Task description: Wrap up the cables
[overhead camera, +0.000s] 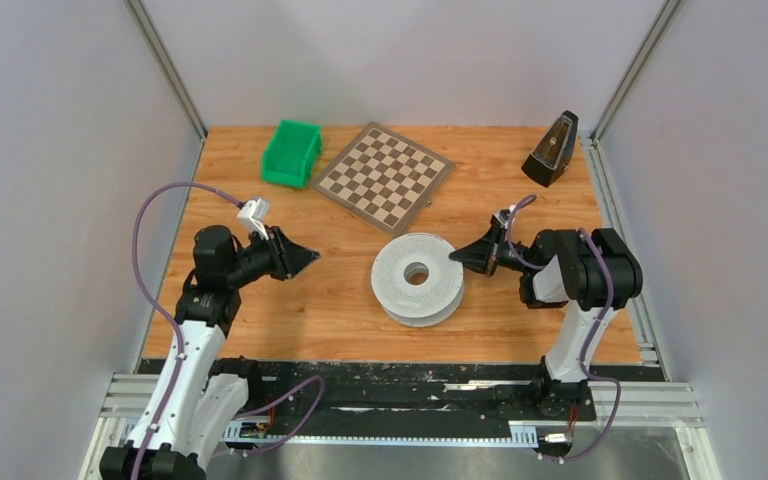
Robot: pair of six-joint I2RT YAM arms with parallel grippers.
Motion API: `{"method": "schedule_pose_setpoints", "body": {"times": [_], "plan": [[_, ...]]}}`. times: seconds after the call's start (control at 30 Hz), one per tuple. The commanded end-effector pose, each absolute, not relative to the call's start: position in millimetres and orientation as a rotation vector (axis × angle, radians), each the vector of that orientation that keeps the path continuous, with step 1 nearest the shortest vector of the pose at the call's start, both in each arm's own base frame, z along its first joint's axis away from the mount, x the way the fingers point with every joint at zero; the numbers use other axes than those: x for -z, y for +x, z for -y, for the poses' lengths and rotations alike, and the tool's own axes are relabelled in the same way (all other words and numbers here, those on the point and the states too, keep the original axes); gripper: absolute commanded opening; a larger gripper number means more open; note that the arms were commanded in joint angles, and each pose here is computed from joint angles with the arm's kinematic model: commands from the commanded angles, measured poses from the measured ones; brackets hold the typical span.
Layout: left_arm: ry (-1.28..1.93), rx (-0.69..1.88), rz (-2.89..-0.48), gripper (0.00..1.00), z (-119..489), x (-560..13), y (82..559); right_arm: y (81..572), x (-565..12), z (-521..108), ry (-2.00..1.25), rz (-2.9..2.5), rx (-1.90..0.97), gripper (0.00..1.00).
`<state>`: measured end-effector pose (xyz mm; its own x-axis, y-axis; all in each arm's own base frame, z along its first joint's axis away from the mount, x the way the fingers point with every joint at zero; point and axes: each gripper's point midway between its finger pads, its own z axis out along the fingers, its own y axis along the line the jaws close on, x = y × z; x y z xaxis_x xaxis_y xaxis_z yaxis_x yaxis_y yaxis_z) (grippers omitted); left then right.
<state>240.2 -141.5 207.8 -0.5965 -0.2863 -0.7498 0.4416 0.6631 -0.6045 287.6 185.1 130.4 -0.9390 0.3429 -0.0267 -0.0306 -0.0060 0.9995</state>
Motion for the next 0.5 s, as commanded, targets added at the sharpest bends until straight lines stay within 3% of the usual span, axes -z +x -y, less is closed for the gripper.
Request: {"method": "schedule_pose_setpoints", "body": {"times": [0.0, 0.13, 0.2, 0.3, 0.47], "plan": [[0.171, 0.889, -1.915, 0.34, 130.3, -211.2, 243.9, 286.4, -135.1, -183.1, 0.154, -1.919, -1.974, 0.00], [0.173, 0.884, -1.919, 0.36, 129.8, -212.0, 243.1, 285.5, -121.9, -181.4, 0.206, -1.947, -1.977, 0.12], [0.177, 0.895, -1.920, 0.38, 131.0, -213.1, 242.0, 289.3, -117.3, -174.4, 0.242, -1.956, -1.959, 0.27], [0.189, 0.910, -1.911, 0.43, 133.0, -216.4, 240.4, 294.8, -110.7, -166.0, 0.305, -1.965, -1.909, 0.40], [0.206, 0.910, -1.892, 0.60, 133.7, -221.9, 237.0, 306.7, -104.7, -143.7, 0.421, -1.991, -1.802, 0.63]]}}
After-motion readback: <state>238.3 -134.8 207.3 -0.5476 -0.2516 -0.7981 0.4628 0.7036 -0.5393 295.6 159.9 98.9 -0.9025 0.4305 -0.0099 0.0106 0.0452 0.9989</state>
